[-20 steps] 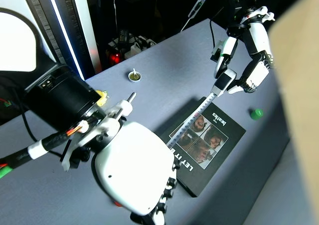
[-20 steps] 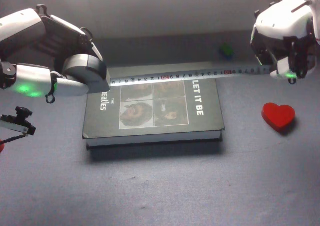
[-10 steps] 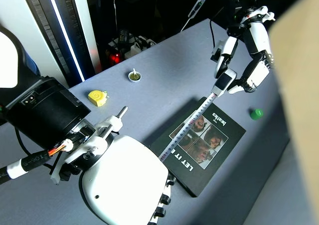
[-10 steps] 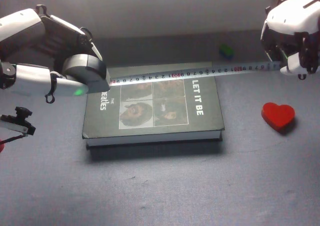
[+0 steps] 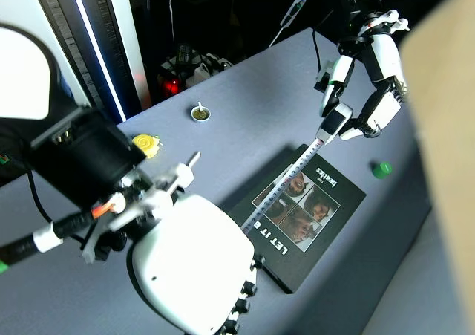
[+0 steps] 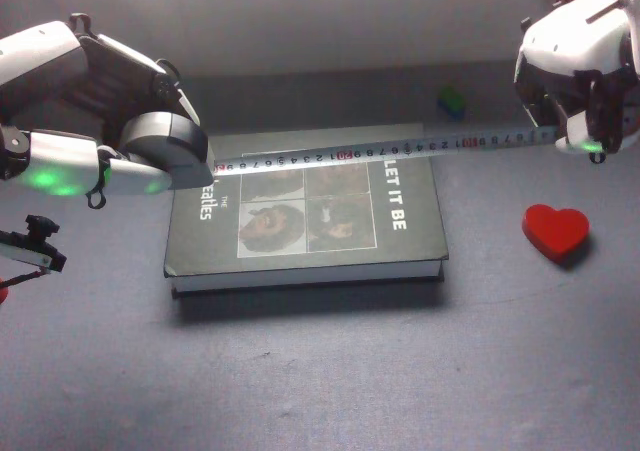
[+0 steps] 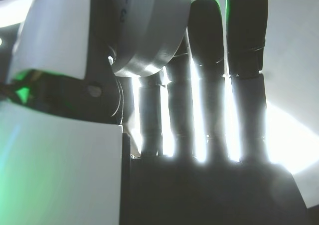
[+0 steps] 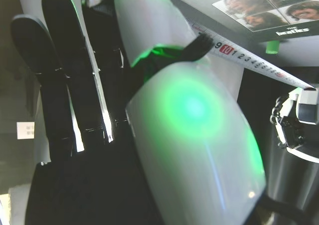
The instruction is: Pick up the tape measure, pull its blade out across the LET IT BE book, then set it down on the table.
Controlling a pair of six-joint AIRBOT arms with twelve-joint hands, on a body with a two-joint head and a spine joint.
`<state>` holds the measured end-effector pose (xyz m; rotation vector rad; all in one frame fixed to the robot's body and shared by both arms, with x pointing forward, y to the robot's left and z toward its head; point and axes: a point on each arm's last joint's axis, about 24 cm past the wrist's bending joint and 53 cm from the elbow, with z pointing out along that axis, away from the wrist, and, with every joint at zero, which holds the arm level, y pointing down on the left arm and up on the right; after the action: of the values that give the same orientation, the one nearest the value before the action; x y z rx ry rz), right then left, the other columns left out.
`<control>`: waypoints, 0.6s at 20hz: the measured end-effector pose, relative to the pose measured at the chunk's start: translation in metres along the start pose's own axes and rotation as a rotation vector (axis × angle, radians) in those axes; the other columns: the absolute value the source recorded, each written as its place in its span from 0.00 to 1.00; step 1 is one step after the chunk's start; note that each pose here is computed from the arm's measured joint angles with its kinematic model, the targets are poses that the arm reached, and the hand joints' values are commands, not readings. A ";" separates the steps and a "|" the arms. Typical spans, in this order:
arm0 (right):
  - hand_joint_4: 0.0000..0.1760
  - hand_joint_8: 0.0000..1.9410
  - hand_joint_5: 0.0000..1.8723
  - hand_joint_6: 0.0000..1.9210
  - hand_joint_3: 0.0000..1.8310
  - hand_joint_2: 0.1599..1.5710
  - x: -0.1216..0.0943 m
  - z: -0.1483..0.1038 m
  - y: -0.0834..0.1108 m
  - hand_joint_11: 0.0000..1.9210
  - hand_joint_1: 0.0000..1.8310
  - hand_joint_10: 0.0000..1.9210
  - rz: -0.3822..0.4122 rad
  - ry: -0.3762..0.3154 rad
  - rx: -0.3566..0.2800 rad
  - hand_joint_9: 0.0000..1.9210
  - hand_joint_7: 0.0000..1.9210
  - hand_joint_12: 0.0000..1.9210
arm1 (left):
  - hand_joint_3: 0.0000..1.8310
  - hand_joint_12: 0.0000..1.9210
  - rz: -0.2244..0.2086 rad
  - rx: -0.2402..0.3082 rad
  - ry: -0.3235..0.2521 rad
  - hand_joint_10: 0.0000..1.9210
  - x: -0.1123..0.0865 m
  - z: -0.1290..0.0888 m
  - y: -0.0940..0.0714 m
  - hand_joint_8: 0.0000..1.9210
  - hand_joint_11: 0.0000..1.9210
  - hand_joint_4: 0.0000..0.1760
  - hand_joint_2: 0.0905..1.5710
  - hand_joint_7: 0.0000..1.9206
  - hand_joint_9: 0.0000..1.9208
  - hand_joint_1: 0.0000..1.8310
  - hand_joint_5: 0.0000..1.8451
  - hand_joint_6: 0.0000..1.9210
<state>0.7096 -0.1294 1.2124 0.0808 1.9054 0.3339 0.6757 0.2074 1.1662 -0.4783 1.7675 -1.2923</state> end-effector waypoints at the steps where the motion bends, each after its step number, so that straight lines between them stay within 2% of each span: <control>1: 0.00 0.10 0.20 0.12 0.00 0.74 0.001 -0.001 0.000 0.07 0.39 0.13 -0.003 0.002 0.003 0.20 0.23 0.59 | 0.00 0.50 0.000 0.000 0.000 0.63 0.000 0.000 0.000 0.44 0.53 0.00 0.67 0.56 0.51 0.76 0.53 0.39; 2: 0.00 0.02 0.15 0.03 0.00 0.72 0.001 -0.001 -0.001 0.01 0.32 0.04 -0.006 0.002 0.008 0.14 0.16 0.52 | 0.00 0.50 0.003 -0.004 -0.001 0.63 -0.001 0.000 0.001 0.44 0.53 0.00 0.67 0.56 0.51 0.76 0.53 0.39; 3: 0.00 0.00 0.09 0.01 0.00 0.69 0.000 -0.001 -0.003 0.00 0.26 0.01 -0.014 -0.001 0.015 0.09 0.10 0.41 | 0.00 0.50 0.010 -0.008 -0.002 0.63 -0.002 -0.001 0.002 0.44 0.53 0.00 0.67 0.56 0.51 0.76 0.53 0.39; 5: 0.00 0.00 0.01 0.00 0.00 0.64 -0.001 -0.001 -0.006 0.00 0.16 0.00 -0.020 -0.006 0.023 0.02 0.02 0.20 | 0.00 0.50 0.011 -0.014 -0.005 0.62 -0.004 -0.001 0.003 0.44 0.53 0.00 0.67 0.56 0.51 0.76 0.53 0.39; 6: 0.00 0.00 0.01 0.00 0.00 0.64 0.000 -0.001 -0.007 0.00 0.16 0.00 -0.026 -0.005 0.024 0.02 0.02 0.20 | 0.00 0.50 0.012 -0.014 -0.004 0.62 -0.004 -0.001 0.004 0.44 0.53 0.00 0.67 0.56 0.51 0.76 0.53 0.39; 7: 0.00 0.00 0.00 0.00 0.00 0.61 0.003 0.000 -0.007 0.00 0.12 0.00 -0.026 0.001 0.025 0.00 0.00 0.07 | 0.00 0.50 0.014 -0.014 -0.002 0.62 -0.003 -0.001 0.004 0.44 0.53 0.00 0.67 0.56 0.51 0.76 0.53 0.39; 9: 0.00 0.00 0.00 0.00 0.00 0.59 0.005 -0.001 -0.006 0.00 0.04 0.00 -0.023 0.008 0.023 0.00 0.00 0.01 | 0.00 0.50 0.015 -0.021 0.001 0.62 -0.002 -0.002 0.007 0.44 0.53 0.00 0.67 0.56 0.51 0.76 0.53 0.39; 10: 0.00 0.00 0.00 0.00 0.00 0.58 0.006 -0.001 -0.004 0.00 0.01 0.00 -0.032 0.007 0.020 0.00 0.00 0.00 | 0.00 0.50 0.015 -0.024 0.001 0.63 -0.002 -0.003 0.008 0.44 0.53 0.00 0.67 0.56 0.51 0.76 0.53 0.39; 12: 0.00 0.00 0.00 0.00 0.00 0.57 0.011 -0.005 0.004 0.00 0.00 0.00 -0.031 0.014 0.001 0.00 0.00 0.00 | 0.00 0.51 0.003 -0.031 -0.017 0.63 -0.009 -0.004 0.011 0.44 0.52 0.00 0.67 0.56 0.51 0.76 0.53 0.39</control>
<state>0.7009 -0.1238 1.2052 0.0496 1.9192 0.3127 0.6793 0.2206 1.1602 -0.5022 1.7762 -1.2563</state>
